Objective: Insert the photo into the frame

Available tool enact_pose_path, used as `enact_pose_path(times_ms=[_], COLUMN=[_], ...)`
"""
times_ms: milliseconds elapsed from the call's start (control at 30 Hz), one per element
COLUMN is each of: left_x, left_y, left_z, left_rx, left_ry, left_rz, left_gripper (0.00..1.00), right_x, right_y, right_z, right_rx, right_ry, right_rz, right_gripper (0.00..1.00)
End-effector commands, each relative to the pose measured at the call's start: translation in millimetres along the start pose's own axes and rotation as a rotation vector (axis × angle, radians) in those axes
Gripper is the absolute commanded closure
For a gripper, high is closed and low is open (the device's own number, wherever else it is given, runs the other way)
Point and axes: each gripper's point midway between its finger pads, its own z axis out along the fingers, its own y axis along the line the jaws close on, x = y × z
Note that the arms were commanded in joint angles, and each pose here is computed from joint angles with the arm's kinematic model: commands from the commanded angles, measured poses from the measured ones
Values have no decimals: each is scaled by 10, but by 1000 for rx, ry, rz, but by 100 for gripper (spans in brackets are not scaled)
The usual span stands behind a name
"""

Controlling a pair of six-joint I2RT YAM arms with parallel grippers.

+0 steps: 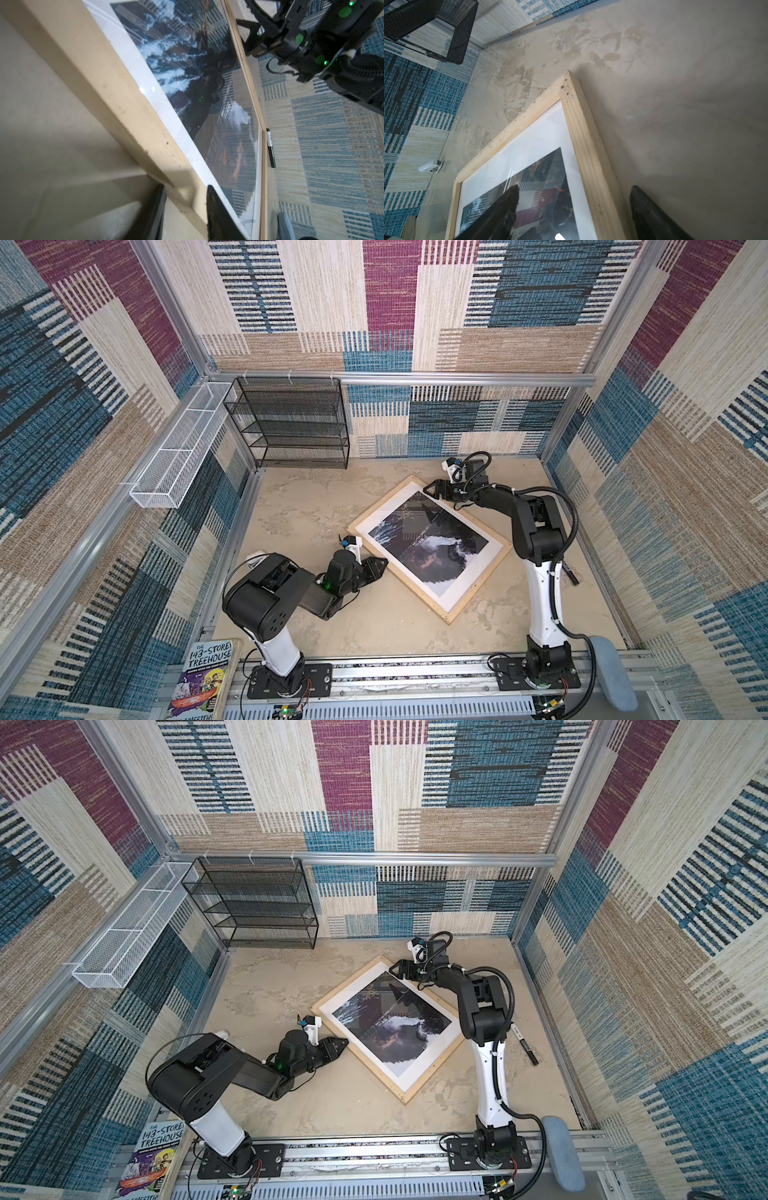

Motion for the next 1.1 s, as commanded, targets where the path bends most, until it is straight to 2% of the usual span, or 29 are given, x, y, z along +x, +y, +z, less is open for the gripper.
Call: enact_pose_path(times_ms=[0, 167, 333, 433, 567, 633, 733, 867, 967, 1033, 1067], left_x=[408, 645, 635, 417, -40, -262, -547, -1009, -1320, -1484, -1547], left_y=[290, 123, -64, -267, -641, -845, -1118, -1285, -1301, -1308, -1305], left_z=[-78, -235, -485, -674, -898, -905, -716, -174, 340, 679, 860], left_rx=[-159, -217, -266, -292, -326, -327, -305, -305, -302, -295, -291], left_ry=[114, 173, 184, 146, 36, 4, 2, 65, 117, 142, 160], left_rz=[-55, 23, 122, 205, 363, 430, 499, 517, 512, 529, 544], left_gripper=[63, 62, 58, 54, 44, 41, 40, 43, 46, 48, 48], right_x=[382, 614, 842, 707, 375, 232, 173, 311, 669, 995, 1172], right_y=[245, 571, 878, 906, 980, 1017, 1003, 939, 958, 1051, 1119], right_z=[183, 387, 474, 341, 79, -79, -326, -752, -1129, -1338, -1434], right_rx=[-84, -133, -178, -140, -67, -35, 35, 167, 208, 186, 172], right_ry=[148, 203, 245, 182, 106, 71, 39, 2, -13, -5, 1], right_rz=[52, 10, -34, -41, -102, -122, -134, -127, -82, -57, -55], right_gripper=[14, 14, 14, 9, 0, 0, 1, 2, 17, 24, 25])
